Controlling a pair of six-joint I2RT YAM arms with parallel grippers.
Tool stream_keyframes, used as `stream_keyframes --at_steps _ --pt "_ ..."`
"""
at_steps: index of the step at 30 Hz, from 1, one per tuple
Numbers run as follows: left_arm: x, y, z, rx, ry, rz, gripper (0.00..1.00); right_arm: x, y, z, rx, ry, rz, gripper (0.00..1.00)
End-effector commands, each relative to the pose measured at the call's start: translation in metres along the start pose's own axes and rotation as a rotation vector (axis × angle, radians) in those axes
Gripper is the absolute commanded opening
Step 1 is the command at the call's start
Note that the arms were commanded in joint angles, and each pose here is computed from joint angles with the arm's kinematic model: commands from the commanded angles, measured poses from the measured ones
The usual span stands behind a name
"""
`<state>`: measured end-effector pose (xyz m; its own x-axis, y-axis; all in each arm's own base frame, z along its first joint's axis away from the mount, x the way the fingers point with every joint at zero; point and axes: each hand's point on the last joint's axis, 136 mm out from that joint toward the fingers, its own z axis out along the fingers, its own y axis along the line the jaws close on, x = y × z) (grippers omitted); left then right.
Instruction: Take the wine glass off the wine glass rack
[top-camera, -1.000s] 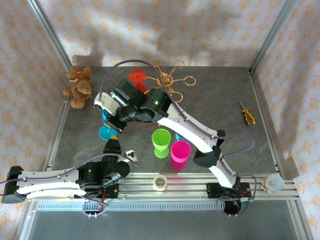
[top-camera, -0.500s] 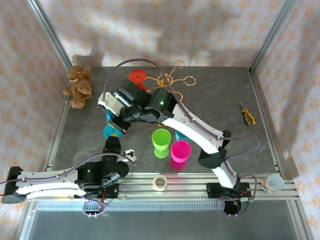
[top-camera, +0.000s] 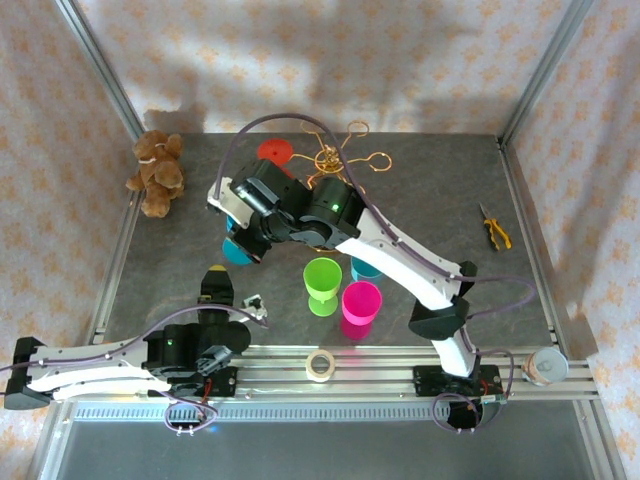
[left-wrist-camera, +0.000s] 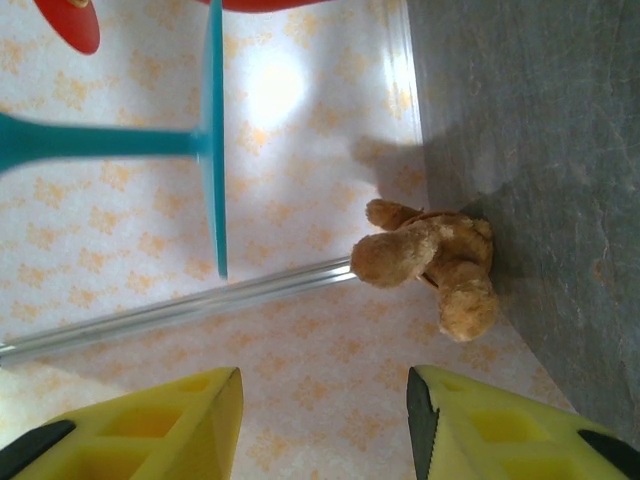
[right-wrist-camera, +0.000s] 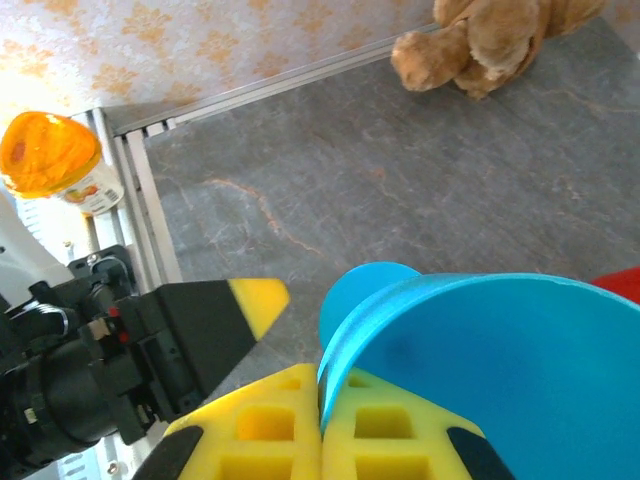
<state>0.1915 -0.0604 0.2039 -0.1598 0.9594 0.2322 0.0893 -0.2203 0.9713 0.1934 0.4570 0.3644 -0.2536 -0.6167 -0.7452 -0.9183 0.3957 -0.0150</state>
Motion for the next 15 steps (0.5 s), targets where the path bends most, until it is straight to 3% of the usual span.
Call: stream_keyframes --at_steps 1,15 --pt "0.019 0.008 -0.001 -0.035 0.076 -0.05 0.49 -0.013 -0.011 -0.022 0.067 -0.07 0.023 0.0" --pt "0.045 0.032 -0.005 -0.067 0.155 -0.276 0.49 0.007 -0.014 -0.025 0.1 -0.037 0.068 0.0"
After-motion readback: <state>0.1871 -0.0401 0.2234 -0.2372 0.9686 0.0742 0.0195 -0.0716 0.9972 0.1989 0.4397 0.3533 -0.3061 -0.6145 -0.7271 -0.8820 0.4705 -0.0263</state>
